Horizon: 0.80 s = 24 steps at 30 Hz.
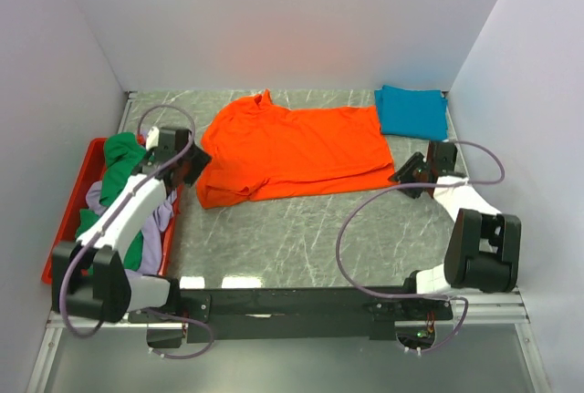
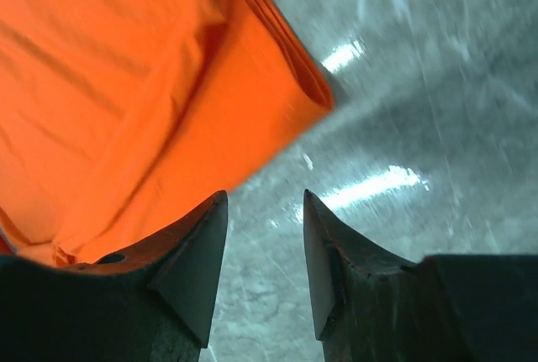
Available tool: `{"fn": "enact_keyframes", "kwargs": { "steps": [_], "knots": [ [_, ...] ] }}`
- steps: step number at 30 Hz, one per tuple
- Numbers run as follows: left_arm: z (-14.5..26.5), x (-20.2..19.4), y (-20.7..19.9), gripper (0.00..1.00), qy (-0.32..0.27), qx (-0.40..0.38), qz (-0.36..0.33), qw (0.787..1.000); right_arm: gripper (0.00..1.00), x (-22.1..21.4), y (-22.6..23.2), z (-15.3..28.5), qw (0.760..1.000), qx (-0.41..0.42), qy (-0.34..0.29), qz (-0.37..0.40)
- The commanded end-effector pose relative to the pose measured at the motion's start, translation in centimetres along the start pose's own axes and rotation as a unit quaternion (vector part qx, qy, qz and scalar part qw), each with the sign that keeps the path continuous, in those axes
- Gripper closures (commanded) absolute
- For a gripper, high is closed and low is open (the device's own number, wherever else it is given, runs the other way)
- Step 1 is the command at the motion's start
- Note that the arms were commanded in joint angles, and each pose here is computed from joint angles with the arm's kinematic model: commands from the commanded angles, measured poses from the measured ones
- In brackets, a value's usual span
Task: Fold and stack the t-shirts
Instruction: Fold the tshirt
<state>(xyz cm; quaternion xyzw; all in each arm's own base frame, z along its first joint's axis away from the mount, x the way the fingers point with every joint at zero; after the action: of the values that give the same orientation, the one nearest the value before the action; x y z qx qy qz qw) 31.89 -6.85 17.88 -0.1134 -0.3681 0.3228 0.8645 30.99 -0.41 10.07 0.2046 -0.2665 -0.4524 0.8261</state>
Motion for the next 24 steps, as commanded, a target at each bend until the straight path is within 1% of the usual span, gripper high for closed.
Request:
{"fn": "enact_keyframes", "kwargs": {
  "steps": [1, 2, 4, 7, 11, 17, 24],
  "knots": [
    [1.0, -1.8, 1.7, 0.45, -0.015, 0.039, 0.01, 0.999, 0.52, -0.3, 0.2, 0.5, 0.999, 0.028, -0.023, -0.006],
    [1.0, -3.1, 2.0, 0.46, -0.008, 0.046, 0.003, 0.999, 0.52, -0.4, 0.1, 0.4, 0.999, 0.03, -0.025, -0.007],
    [1.2, -4.3, 2.2, 0.5, -0.011, 0.053, 0.003, 0.999, 0.54, -0.9, -0.6, 0.0, 0.999, 0.025, -0.022, -0.01],
    [0.3, -6.1, 3.2, 0.51, 0.007, 0.063, 0.002, 0.998, 0.55, -1.2, -0.9, -0.7, 0.999, 0.026, -0.011, -0.014],
    [-0.9, -6.7, 3.5, 0.53, 0.015, 0.075, -0.008, 0.997, 0.57, -1.5, -1.0, -1.4, 1.0, 0.025, -0.003, -0.016],
    [-1.8, -7.5, 4.0, 0.53, 0.024, 0.088, -0.017, 0.996, 0.57, -1.3, -1.2, -2.3, 1.0, 0.015, -0.005, -0.023],
    [-1.7, -8.1, 4.8, 0.48, 0.027, 0.089, -0.028, 0.995, 0.57, -0.3, -0.8, -3.0, 0.999, 0.003, -0.021, -0.027]
  ]
}}
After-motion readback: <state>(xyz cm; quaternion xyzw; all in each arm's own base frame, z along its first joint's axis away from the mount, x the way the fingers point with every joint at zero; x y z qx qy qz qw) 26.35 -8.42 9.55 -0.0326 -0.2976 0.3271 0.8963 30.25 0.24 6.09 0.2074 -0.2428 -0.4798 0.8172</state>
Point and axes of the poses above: each gripper's point midway between its finger pads, its own z axis back along the fingers, its own y axis along the line the jaws close on, x = y × z, the point moved 5 cm from there along z, back along the fingers, and after that the axes turned 14 degrees about -z, right-handed, at the moved point
